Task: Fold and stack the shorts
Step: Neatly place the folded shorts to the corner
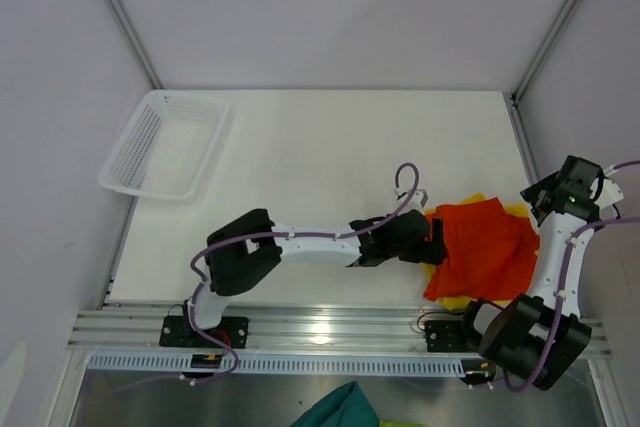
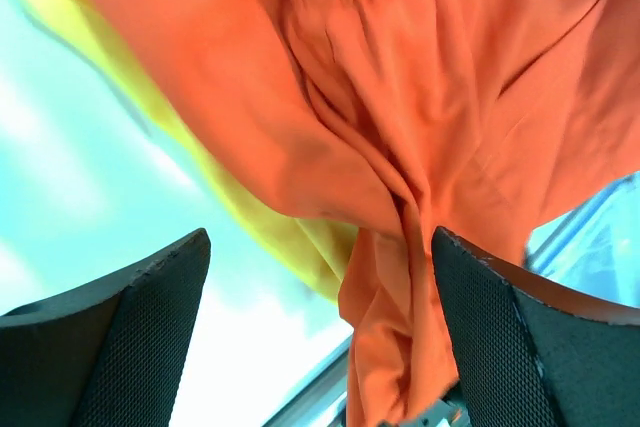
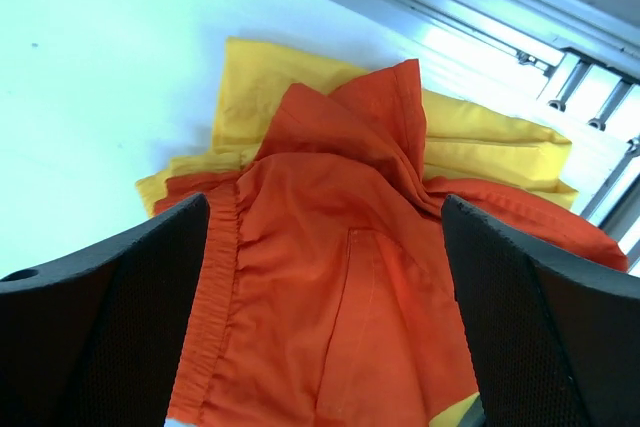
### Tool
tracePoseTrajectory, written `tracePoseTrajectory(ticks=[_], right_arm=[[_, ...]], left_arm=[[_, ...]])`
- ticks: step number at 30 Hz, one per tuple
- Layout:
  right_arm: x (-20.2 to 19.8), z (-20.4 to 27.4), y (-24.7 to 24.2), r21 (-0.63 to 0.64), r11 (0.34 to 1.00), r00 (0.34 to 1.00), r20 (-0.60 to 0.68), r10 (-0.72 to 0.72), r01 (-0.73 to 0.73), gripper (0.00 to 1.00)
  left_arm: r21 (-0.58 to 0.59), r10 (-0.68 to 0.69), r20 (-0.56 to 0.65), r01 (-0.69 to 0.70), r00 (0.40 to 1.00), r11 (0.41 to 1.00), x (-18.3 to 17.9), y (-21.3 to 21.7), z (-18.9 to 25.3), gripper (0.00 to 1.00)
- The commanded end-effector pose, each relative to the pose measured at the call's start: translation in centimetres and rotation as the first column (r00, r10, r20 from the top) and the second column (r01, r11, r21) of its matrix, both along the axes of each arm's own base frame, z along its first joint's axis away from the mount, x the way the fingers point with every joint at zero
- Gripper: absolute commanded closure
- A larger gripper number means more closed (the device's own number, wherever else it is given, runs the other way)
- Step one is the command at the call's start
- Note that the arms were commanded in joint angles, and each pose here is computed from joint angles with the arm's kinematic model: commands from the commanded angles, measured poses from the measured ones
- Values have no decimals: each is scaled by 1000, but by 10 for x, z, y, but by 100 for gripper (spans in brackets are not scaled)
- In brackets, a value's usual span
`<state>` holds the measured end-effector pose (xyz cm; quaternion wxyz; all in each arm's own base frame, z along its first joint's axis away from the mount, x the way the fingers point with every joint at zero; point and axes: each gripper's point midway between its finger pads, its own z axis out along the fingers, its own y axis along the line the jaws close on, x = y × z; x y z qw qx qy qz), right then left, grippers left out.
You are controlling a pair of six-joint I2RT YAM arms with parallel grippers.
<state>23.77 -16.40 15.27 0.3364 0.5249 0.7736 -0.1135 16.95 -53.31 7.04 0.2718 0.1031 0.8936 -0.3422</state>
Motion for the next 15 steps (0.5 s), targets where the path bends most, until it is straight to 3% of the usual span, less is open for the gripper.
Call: tracePoseTrajectory(ticks=[1,6,10,15], right_arm=[[-5,24,3,-40,999,1000,17,-7,7,3],[-19,13,37,61,998,999,35,5,-7,4],[-40,11,43,60,998,998,46,-32,29,3],[-77,-7,38,69,977,978,-71,-196,201,2]], left_arm=[[-99,-7,26,10,1000,995,5,10,56,7],[-177,-80,-17,76,997,981,-26,7,65,7],[-173,-91,-11,87,996,981,-49,10,55,7],[-219,-116,-26,108,993,970,-68,7,57,7]])
